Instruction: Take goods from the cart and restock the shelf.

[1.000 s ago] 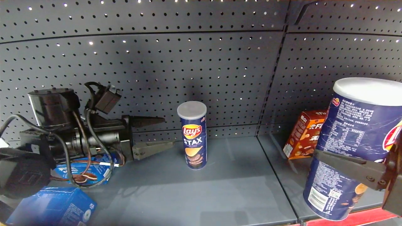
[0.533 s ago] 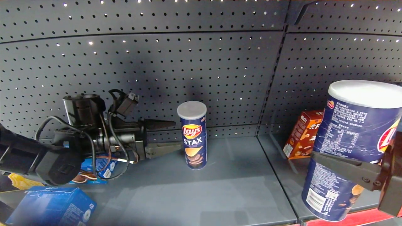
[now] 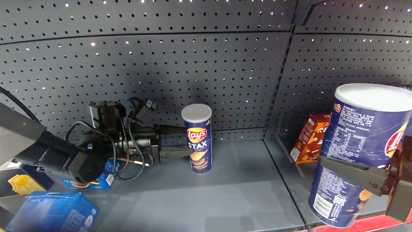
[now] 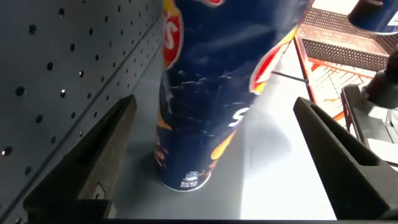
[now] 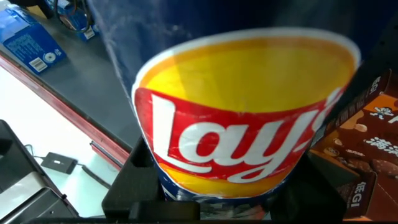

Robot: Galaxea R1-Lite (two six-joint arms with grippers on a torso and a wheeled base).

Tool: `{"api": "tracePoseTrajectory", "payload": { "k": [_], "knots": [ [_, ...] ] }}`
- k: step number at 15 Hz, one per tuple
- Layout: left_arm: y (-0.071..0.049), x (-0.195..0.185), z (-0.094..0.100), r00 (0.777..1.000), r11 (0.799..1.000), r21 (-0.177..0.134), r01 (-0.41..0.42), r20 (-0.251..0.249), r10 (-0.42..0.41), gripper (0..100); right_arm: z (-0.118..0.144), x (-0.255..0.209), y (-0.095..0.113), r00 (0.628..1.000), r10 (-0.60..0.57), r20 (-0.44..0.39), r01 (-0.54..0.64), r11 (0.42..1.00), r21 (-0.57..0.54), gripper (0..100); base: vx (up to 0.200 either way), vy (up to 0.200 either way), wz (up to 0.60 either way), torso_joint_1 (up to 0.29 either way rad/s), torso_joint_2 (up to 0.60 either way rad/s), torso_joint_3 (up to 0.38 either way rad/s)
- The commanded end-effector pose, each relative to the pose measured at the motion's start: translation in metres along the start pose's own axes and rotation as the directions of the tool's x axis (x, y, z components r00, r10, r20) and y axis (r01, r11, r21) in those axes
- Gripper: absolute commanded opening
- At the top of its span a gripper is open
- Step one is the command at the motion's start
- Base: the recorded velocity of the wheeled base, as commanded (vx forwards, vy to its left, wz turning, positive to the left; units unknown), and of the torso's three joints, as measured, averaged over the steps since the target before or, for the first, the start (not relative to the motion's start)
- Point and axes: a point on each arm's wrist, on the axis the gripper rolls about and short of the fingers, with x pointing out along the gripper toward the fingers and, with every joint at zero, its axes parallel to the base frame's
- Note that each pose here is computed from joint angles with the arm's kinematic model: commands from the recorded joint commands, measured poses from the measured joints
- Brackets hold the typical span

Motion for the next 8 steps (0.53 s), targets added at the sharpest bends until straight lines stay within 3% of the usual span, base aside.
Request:
{"api": "tracePoseTrajectory", "payload": {
  "k": [1, 8],
  "knots": [
    [0.012, 0.007, -0.008, 1.0, 1.0, -0.01, 0.006, -0.005, -0.006, 100, 0.001, 0.001, 0.0, 1.0, 0.012, 0.001, -0.012, 1.0, 0.0, 0, 0.0, 0.0, 0.0, 0.0, 0.0, 0.0],
    [0.025, 0.03, -0.013, 0.999, 0.999, 0.001, 0.042, -0.004, -0.042, 100, 0.0, 0.001, 0.0, 1.0, 0.021, -0.002, -0.021, 1.0, 0.0, 0, 0.0, 0.0, 0.0, 0.0, 0.0, 0.0]
  ]
}}
